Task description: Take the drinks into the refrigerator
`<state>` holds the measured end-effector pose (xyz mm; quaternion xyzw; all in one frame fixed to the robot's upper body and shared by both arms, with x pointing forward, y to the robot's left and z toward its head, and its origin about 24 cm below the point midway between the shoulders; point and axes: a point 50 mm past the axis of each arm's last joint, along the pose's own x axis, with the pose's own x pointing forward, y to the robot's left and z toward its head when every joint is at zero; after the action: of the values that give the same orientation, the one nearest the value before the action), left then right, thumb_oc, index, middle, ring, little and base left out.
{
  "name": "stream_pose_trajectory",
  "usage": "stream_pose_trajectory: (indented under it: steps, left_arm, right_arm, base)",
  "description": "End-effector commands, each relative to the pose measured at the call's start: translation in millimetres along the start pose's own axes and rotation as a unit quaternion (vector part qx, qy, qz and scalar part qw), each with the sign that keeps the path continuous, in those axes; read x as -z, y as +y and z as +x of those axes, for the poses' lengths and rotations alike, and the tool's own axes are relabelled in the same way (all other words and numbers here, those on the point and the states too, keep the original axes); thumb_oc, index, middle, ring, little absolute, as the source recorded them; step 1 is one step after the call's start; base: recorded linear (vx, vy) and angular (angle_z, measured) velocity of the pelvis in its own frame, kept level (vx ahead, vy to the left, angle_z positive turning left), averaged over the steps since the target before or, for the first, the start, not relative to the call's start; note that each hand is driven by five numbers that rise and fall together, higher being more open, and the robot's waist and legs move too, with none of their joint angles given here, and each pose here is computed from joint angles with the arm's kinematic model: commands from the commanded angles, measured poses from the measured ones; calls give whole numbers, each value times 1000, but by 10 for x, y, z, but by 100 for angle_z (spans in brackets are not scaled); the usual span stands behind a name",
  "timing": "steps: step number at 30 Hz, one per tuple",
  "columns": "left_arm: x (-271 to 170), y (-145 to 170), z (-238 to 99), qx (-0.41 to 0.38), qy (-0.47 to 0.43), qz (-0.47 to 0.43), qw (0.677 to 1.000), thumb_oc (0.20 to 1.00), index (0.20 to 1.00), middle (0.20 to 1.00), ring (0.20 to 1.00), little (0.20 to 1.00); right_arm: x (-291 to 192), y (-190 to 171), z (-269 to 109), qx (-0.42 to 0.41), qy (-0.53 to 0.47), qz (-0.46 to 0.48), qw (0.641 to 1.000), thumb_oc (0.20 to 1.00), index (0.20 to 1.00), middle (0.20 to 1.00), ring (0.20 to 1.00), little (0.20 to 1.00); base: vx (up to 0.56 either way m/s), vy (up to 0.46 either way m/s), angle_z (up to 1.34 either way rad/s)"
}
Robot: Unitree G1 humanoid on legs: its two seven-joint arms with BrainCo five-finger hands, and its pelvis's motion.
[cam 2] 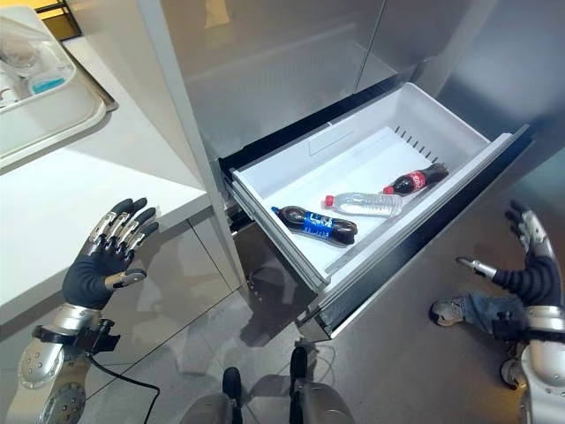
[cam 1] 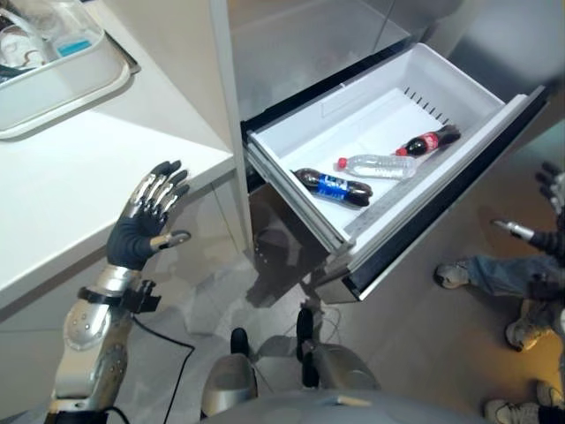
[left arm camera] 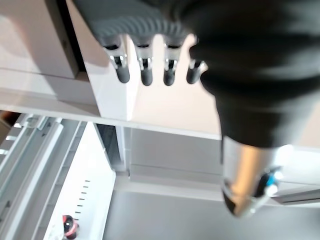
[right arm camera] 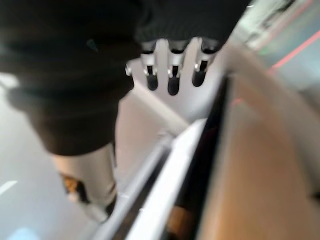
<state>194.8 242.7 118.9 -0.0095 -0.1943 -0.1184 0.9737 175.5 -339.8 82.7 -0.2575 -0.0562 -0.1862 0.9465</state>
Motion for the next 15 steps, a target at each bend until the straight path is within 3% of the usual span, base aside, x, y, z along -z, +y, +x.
stream_pose_trajectory:
  steps: [1,8,9,10,11,15]
  left_arm:
    - [-135,-1,13,1,-44,39,998,1000,1000,1000,1000,1000]
    - [-123,-39,69,6,-54,34,998,1000,1000,1000,1000,1000]
    - [-108,-62,92,10,-55,31,998,1000,1000,1000,1000,1000]
    - [-109,-59,93,10,-55,31,998,1000,1000,1000,1000,1000]
    - [-110,-68,107,13,-57,30,998,1000,1000,1000,1000,1000]
    - [-94,-90,135,18,-58,25,998,1000,1000,1000,1000,1000]
  right_arm:
    - [57,97,119,20,-1,10,1000,1000,1000,1000,1000,1000]
    - [564,549,-81,-71,121,21,990,1000,1000,1000,1000,1000]
    - [654,723,-107,-105,146,22,983,548,548,548,548,548]
    - [653,729,-100,-106,145,23,984,470,470,470,470,470]
    - [676,790,-107,-118,152,24,981,200,200,200,200,200]
    - [666,1026,-49,-181,151,1,972,200,200,200,200,200]
  base:
    - [-4,-5,-4]
    - [-7,-5,-7]
    - [-12,-14,-3]
    - [-15,-14,-3]
    - [0,0,0]
    - [3,-8,1]
